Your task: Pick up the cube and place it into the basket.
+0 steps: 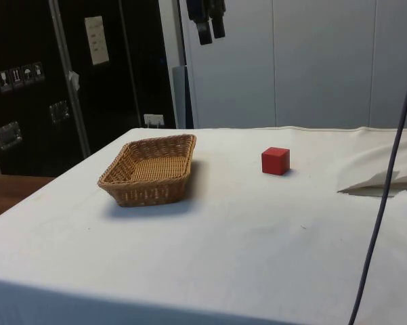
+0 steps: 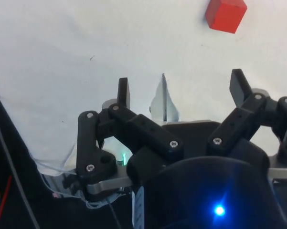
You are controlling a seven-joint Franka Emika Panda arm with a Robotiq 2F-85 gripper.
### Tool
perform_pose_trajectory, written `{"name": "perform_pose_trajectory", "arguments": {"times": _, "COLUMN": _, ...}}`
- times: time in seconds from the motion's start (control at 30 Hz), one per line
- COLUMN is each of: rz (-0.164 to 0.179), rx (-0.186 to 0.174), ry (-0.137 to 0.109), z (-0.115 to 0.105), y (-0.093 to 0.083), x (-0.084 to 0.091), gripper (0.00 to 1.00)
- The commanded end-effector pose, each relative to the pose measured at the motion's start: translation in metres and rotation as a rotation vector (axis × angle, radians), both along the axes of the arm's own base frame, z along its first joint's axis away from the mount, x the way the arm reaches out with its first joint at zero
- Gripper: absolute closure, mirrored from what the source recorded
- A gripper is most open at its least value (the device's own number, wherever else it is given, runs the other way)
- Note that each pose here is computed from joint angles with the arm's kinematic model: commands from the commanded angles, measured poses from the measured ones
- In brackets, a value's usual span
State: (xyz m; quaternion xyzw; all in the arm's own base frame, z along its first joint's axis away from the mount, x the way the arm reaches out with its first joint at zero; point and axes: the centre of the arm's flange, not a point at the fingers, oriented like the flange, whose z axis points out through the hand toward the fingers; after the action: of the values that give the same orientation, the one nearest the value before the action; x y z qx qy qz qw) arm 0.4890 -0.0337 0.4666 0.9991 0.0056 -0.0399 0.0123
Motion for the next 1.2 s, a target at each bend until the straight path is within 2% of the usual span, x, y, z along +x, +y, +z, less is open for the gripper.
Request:
{"name": "perform_pose_trajectory", "arguments": {"times": 0.0, "rz": -0.007, "rx": -0.009, "ry": -0.016, "z": 0.001, "y": -0.002, "x": -0.003, "gripper": 0.0}}
{"name": "perform_pose_trajectory", "arguments": {"times": 0.27, "rz": -0.033, "rx": -0.024, "ry": -0.026, "z": -0.006, "y": -0.008, "x": -0.012, "gripper": 0.0}}
{"name": "perform_pose_trajectory", "arguments": {"times": 0.3, "rz": -0.028, "rx": -0.015, "ry": -0.014, "z": -0.007, "y": -0.007, "x": -0.01, "gripper": 0.0}}
{"name": "perform_pose_trajectory", "arguments": {"times": 0.33, "rz": -0.036, "rx": -0.025, "ry": -0.027, "z": -0.007, "y": -0.008, "x": -0.012, "gripper": 0.0}}
{"name": "perform_pose_trajectory", "arguments": {"times": 0.53, "rz": -0.066, "rx": -0.03, "ry": -0.029, "z": -0.011, "y": -0.011, "x": -0.014, "gripper": 0.0}}
{"name": "perform_pose_trajectory", "arguments": {"times": 0.57, "rz": -0.06, "rx": -0.023, "ry": -0.016, "z": -0.012, "y": -0.009, "x": -0.012, "gripper": 0.0}}
{"name": "perform_pose_trajectory", "arguments": {"times": 0.6, "rz": -0.07, "rx": -0.032, "ry": -0.029, "z": -0.012, "y": -0.011, "x": -0.014, "gripper": 0.0}}
{"name": "perform_pose_trajectory", "arguments": {"times": 0.73, "rz": -0.082, "rx": -0.03, "ry": -0.029, "z": -0.015, "y": -0.012, "x": -0.016, "gripper": 0.0}}
{"name": "perform_pose_trajectory", "arguments": {"times": 0.83, "rz": -0.082, "rx": -0.028, "ry": -0.026, "z": -0.016, "y": -0.011, "x": -0.017, "gripper": 0.0}}
{"name": "perform_pose_trajectory", "arguments": {"times": 0.87, "rz": -0.079, "rx": -0.025, "ry": -0.017, "z": -0.016, "y": -0.012, "x": -0.015, "gripper": 0.0}}
{"name": "perform_pose_trajectory", "arguments": {"times": 0.9, "rz": -0.083, "rx": -0.028, "ry": -0.026, "z": -0.015, "y": -0.011, "x": -0.017, "gripper": 0.0}}
{"name": "perform_pose_trajectory", "arguments": {"times": 1.13, "rz": -0.079, "rx": -0.021, "ry": -0.037, "z": -0.017, "y": -0.013, "x": -0.029, "gripper": 0.0}}
{"name": "perform_pose_trajectory", "arguments": {"times": 1.17, "rz": -0.079, "rx": -0.017, "ry": -0.019, "z": -0.018, "y": -0.012, "x": -0.026, "gripper": 0.0}}
